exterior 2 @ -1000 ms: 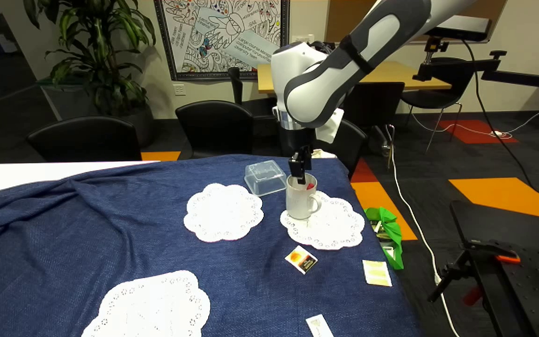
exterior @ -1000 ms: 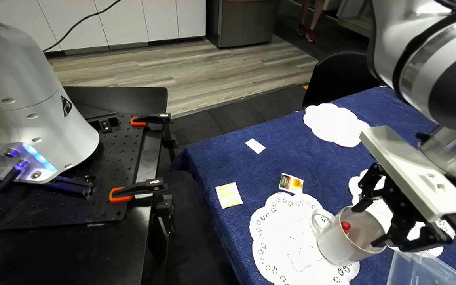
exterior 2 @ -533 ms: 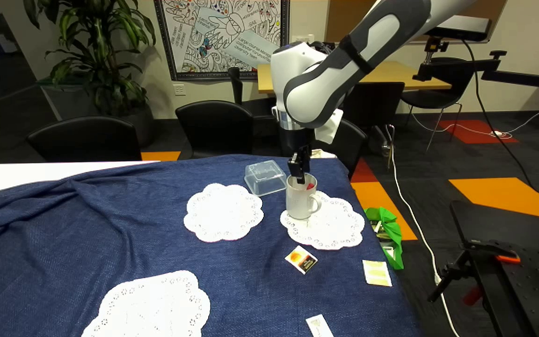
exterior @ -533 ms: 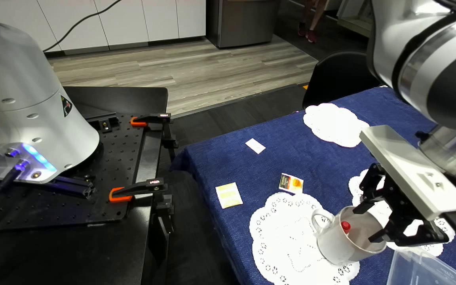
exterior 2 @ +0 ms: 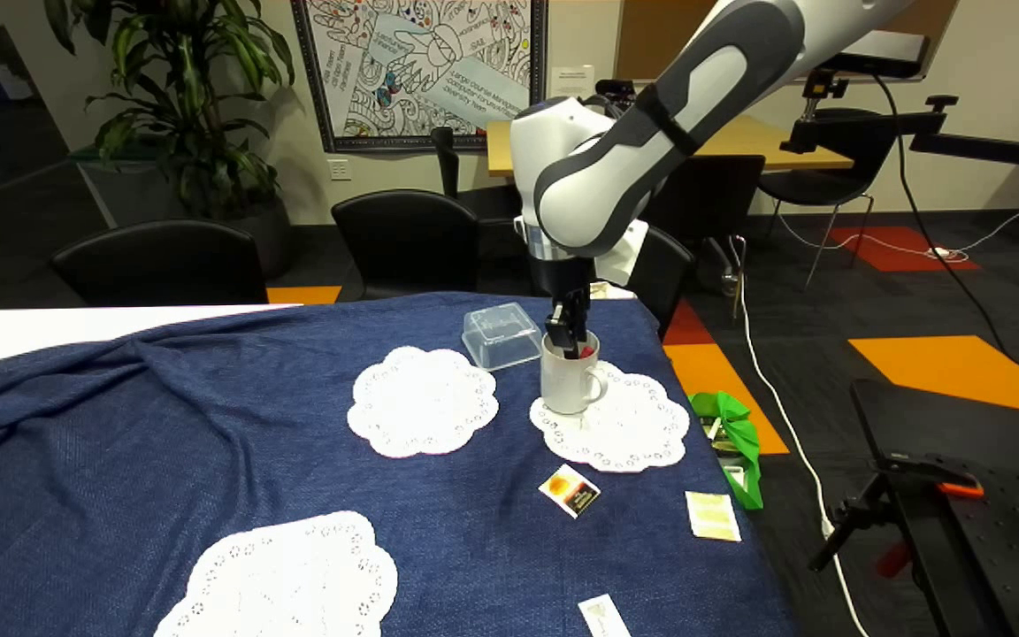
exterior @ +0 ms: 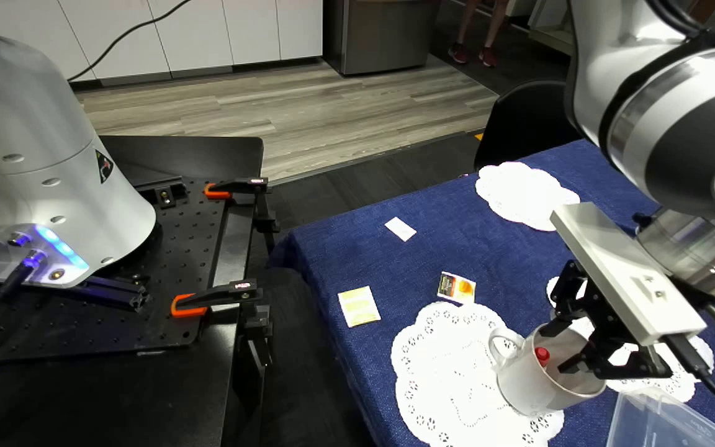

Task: Remove the marker from the mug and put it on the table

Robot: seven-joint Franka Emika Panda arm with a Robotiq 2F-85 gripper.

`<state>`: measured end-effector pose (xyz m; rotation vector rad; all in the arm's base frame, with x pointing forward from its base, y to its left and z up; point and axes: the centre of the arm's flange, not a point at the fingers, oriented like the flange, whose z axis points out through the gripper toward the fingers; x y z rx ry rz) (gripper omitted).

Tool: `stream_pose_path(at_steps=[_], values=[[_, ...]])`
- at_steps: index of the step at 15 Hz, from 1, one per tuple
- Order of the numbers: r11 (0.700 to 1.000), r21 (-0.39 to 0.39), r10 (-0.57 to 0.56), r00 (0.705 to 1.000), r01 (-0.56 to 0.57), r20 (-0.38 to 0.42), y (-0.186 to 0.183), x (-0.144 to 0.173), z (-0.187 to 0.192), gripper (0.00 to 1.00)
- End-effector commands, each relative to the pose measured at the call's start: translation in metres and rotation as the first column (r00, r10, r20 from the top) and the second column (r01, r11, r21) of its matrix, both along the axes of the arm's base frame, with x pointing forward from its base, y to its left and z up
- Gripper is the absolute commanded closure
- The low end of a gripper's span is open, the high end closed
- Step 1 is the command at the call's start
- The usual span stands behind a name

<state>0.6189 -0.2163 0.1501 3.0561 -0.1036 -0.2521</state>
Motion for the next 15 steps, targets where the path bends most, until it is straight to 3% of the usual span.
stream_pose_path(at_steps=[1, 12, 15], values=[[1.000, 0.020, -0.017, 1.000, 0.017, 0.007, -0.003, 0.003, -0.007, 0.54], [0.999, 0.022, -0.029, 0.999, 0.030, -0.033, -0.007, 0.015, -0.027, 0.52], [0.999, 0.022, -0.032, 0.998, 0.033, -0.045, -0.008, 0.018, -0.029, 0.59]])
